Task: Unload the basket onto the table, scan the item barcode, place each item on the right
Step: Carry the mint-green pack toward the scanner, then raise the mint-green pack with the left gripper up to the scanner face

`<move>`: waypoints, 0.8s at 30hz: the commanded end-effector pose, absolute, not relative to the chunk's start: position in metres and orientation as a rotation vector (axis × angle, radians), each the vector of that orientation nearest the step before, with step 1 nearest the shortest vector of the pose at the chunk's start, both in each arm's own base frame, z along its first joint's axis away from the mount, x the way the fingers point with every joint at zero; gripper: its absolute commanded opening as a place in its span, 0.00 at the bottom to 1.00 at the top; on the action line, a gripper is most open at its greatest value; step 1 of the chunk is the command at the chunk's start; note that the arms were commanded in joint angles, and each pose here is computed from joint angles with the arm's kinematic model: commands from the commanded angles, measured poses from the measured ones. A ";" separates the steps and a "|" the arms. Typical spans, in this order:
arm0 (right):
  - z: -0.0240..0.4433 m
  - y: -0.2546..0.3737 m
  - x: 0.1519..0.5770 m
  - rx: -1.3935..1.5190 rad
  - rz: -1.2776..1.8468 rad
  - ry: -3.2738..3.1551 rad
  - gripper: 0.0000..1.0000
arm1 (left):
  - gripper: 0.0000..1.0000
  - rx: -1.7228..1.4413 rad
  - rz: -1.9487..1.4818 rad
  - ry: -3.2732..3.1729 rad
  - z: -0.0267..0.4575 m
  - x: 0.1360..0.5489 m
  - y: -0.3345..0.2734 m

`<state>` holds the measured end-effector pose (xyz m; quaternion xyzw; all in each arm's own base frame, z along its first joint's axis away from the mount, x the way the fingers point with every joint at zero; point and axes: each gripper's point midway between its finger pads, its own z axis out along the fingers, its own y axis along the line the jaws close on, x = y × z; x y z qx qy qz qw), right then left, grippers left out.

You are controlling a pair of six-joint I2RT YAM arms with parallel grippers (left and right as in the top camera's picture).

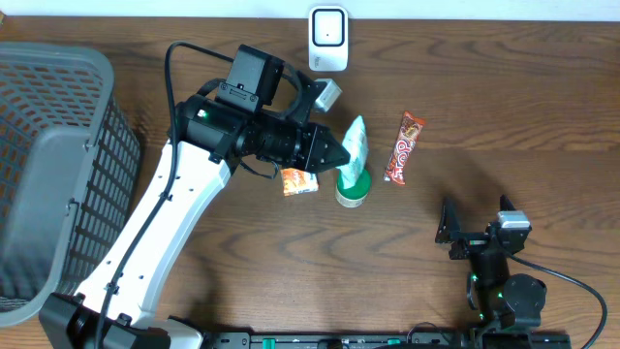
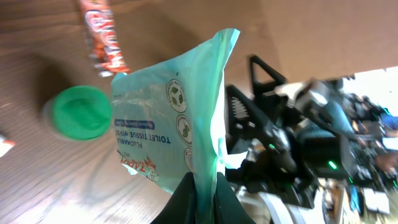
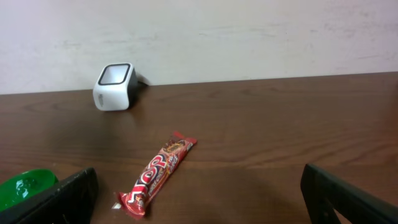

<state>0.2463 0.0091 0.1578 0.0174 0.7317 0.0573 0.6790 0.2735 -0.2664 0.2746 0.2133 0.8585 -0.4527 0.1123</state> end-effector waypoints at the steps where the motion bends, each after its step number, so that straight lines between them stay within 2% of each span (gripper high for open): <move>1: 0.157 0.010 0.246 0.047 0.141 1.644 0.99 | 0.07 0.794 -1.471 2.383 0.288 0.256 -0.275; 5: 0.157 0.010 0.246 0.047 0.141 1.646 0.99 | 0.07 0.901 -1.485 2.327 0.274 0.249 -0.275; 11: 0.157 0.010 0.246 0.047 0.141 1.646 0.99 | 0.07 1.154 -1.751 1.978 0.280 0.216 -0.281; 17: 0.157 0.010 0.246 0.047 0.141 1.646 0.99 | 0.07 1.307 -1.756 1.697 0.281 0.204 -0.280; 24: 0.157 0.010 0.246 0.047 0.141 1.646 0.99 | 0.07 1.345 -1.809 1.487 0.291 0.194 -0.278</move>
